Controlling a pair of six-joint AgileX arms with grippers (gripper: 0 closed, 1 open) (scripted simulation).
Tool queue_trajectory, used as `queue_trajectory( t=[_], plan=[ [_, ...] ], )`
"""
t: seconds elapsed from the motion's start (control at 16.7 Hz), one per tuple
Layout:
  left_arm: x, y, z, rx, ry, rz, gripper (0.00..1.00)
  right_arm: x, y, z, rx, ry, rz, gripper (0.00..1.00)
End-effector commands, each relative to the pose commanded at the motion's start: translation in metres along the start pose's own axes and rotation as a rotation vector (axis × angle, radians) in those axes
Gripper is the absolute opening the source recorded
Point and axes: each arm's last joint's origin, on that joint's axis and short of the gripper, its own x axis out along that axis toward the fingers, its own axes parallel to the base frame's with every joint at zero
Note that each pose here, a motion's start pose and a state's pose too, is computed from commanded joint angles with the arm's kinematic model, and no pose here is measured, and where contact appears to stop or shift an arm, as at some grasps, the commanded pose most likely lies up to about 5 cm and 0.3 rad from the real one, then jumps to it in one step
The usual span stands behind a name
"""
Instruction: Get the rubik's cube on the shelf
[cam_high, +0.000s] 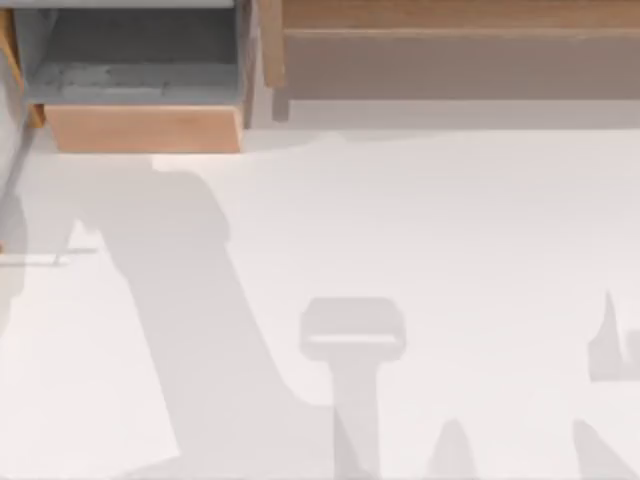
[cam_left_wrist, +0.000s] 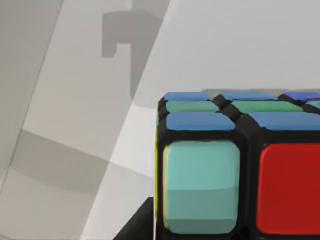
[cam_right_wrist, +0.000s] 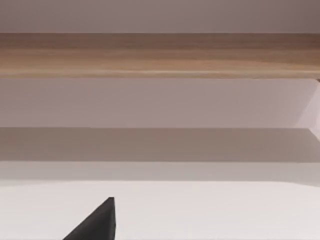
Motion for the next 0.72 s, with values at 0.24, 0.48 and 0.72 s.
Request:
queue_trajectory(
  t=[0.24, 0.48, 0.72],
  plan=[
    [-0.012, -0.003, -0.002, 0.020, -0.012, 0.005, 0.00, 0.000, 0.000, 0.000, 0.000, 0.000, 0.000, 1.00],
    [-0.074, -0.042, -0.020, 0.164, -0.090, 0.024, 0.00, 0.000, 0.000, 0.000, 0.000, 0.000, 0.000, 1.00],
    [-0.112, -0.137, -0.066, 0.462, -0.174, 0.006, 0.00, 0.000, 0.000, 0.000, 0.000, 0.000, 0.000, 1.00]
  ],
)
